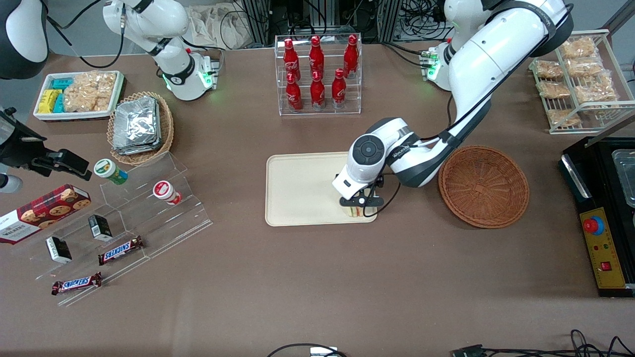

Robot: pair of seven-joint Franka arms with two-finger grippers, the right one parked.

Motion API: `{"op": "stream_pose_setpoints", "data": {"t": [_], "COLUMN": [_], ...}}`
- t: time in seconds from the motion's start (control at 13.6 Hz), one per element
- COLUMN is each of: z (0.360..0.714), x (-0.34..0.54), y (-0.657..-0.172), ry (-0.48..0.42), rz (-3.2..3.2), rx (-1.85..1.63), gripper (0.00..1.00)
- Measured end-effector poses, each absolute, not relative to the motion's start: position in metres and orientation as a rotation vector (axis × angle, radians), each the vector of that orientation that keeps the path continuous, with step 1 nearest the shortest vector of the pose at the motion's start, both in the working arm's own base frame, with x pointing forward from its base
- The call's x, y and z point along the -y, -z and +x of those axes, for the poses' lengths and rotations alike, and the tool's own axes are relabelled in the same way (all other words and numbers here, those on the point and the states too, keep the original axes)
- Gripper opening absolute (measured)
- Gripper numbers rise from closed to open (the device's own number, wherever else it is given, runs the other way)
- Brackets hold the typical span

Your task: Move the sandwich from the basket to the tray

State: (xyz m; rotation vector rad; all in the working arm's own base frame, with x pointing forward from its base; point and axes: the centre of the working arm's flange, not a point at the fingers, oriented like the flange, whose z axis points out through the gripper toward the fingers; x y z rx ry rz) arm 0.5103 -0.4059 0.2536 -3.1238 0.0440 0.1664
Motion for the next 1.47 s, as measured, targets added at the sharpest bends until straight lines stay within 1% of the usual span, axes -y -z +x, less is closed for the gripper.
{"op": "stream_pose_setpoints", "data": {"t": [0.15,0.44,0.52,0.59,0.74,0.81,0.96,1.11,1.33,1.47], "z": [0.52,0.539,0.548,0.556,0.566,0.568,0.559,0.551,0.553,0.551], "x": [0.398,0.356,0.331,0.302,0.227,0.185,0.112,0.063,0.028,0.031], "y": [-0.292,-0.408,-0.433,-0.458,-0.505,-0.523,-0.546,-0.558,-0.568,-0.571], "ry": [-0.118,-0.043,-0.013,-0.003,-0.032,-0.027,-0.023,-0.022,-0.008,-0.025], "rz": [-3.07,-2.975,-2.963,-2.961,-2.991,-3.003,-3.022,-3.043,-3.062,-3.121], "rx": [-0.02,0.093,0.11,0.108,0.129,0.132,0.122,0.067,-0.004,-0.005], "gripper": [1.0,1.0,1.0,1.0,1.0,1.0,1.0,1.0,1.0,1.0]}}
